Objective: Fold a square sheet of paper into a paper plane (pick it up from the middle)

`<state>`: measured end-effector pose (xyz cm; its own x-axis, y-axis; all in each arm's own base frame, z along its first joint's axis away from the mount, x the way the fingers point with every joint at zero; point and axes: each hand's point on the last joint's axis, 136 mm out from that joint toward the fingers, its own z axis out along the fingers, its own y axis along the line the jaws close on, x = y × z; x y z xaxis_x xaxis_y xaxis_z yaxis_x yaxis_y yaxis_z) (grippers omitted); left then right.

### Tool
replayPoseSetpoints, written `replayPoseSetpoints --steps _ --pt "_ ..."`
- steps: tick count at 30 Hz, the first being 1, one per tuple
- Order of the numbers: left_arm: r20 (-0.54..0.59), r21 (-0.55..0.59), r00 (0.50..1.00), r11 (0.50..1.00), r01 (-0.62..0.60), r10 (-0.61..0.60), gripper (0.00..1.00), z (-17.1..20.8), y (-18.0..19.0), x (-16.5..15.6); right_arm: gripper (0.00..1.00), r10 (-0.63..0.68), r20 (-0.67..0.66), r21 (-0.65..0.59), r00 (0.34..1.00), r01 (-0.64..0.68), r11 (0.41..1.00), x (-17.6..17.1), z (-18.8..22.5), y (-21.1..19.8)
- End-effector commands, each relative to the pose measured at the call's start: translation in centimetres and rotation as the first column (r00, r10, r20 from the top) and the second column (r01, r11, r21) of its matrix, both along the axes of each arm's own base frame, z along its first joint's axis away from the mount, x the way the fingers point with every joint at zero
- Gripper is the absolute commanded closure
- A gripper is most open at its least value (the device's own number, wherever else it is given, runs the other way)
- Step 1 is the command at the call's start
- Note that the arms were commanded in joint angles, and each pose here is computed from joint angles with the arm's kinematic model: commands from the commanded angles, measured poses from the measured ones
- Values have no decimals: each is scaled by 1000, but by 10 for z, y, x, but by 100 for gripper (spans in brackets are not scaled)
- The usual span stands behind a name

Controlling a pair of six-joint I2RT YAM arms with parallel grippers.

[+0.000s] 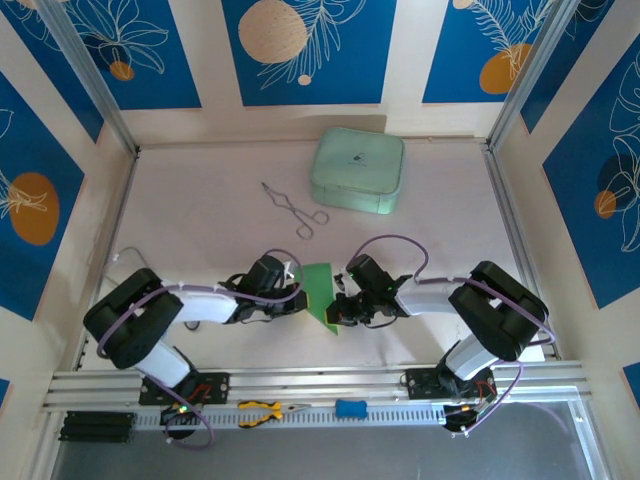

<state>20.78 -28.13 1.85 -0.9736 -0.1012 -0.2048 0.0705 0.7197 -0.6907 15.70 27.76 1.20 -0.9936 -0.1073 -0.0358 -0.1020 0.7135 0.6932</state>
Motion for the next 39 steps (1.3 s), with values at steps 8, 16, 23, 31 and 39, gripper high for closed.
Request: replayPoseSetpoints --steps 8,16,23,31,39 --pt "-50 59 997 997 -48 51 100 -27 16 -9 97 43 12 -15 999 -43 999 -7 12 5" --pt "-60 46 998 999 -24 27 100 -26 9 -9 97 64 43 -36 997 -63 997 14 12 35" --pt "-59 46 998 999 -25 28 100 -25 9 -8 96 53 11 -68 999 -52 996 21 -5 39" --pt "-62 53 998 998 -25 29 100 -28 11 -8 97 47 -46 -81 998 -51 995 -4 -10 11" --pt "-64 53 997 998 -27 30 100 -29 10 -7 97 34 38 -39 999 -32 999 12 16 23"
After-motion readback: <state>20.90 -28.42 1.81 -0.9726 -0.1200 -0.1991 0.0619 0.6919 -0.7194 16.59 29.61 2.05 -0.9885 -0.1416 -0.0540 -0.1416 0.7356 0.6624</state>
